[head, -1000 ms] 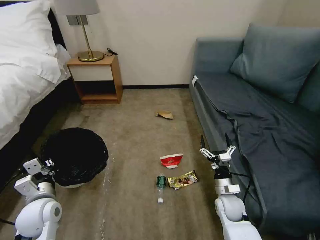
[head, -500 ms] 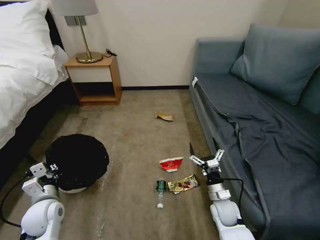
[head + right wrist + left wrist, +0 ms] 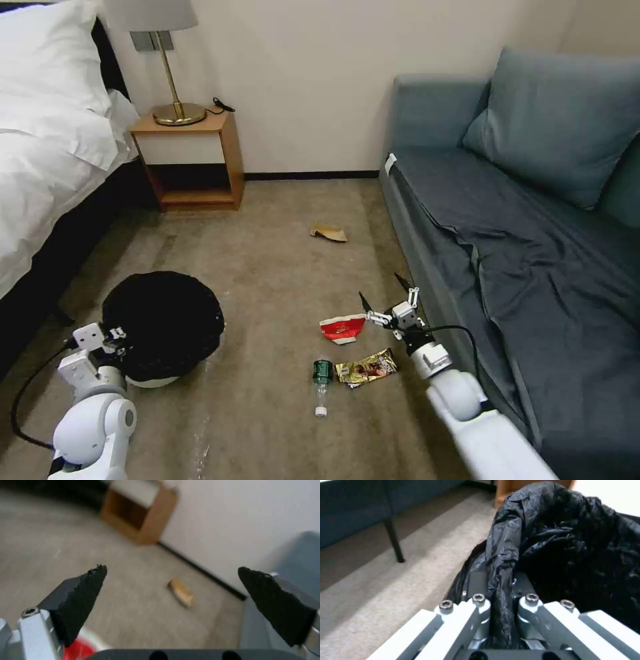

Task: Pick up the trash bin, then pick up the garbage on the floor and place it into the trash bin.

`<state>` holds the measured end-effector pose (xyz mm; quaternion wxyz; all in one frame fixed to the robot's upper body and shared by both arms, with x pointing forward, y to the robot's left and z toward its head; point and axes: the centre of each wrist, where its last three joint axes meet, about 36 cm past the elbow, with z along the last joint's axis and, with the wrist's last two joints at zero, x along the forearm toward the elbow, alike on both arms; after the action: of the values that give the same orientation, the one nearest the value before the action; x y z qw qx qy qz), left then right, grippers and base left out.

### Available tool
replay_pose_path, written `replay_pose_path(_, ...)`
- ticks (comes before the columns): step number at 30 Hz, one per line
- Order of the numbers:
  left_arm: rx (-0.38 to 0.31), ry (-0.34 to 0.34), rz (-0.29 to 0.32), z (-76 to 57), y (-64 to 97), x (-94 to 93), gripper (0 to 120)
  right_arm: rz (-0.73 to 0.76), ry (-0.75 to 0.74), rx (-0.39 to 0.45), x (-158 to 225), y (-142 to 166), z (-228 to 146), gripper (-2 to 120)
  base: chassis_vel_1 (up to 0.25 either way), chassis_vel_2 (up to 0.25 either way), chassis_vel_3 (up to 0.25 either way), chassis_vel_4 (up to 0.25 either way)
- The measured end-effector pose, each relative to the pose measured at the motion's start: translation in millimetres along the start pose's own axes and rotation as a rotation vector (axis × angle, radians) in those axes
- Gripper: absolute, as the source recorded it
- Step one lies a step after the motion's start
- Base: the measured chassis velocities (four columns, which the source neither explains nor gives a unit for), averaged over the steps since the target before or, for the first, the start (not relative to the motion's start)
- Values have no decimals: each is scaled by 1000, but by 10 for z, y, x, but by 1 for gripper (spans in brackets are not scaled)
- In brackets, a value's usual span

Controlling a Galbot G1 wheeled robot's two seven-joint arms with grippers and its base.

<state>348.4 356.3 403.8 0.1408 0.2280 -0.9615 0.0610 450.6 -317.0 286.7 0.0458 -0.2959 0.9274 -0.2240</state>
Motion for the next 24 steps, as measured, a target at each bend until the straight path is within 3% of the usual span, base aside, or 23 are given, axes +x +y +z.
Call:
replay_pose_path(4, -8, -19, 7, -97, -94, 4, 4, -206, 54, 19, 26, -281, 109, 100, 0, 0, 0, 0)
replay_pose_path(11, -54, -56, -16, -219, -151, 10, 4, -481, 115, 18, -62, -341, 495, 100, 0, 0, 0, 0)
replay_pose_path(16, -57, -61, -14, -250, -169, 19, 4, -590, 154, 48, -160, -194, 800, 100, 0, 0, 0, 0)
replay_pose_path(24, -53, -51, 0, -218, -237, -11, 4, -658, 219, 80, -299, -6, 930, 100, 0, 0, 0, 0)
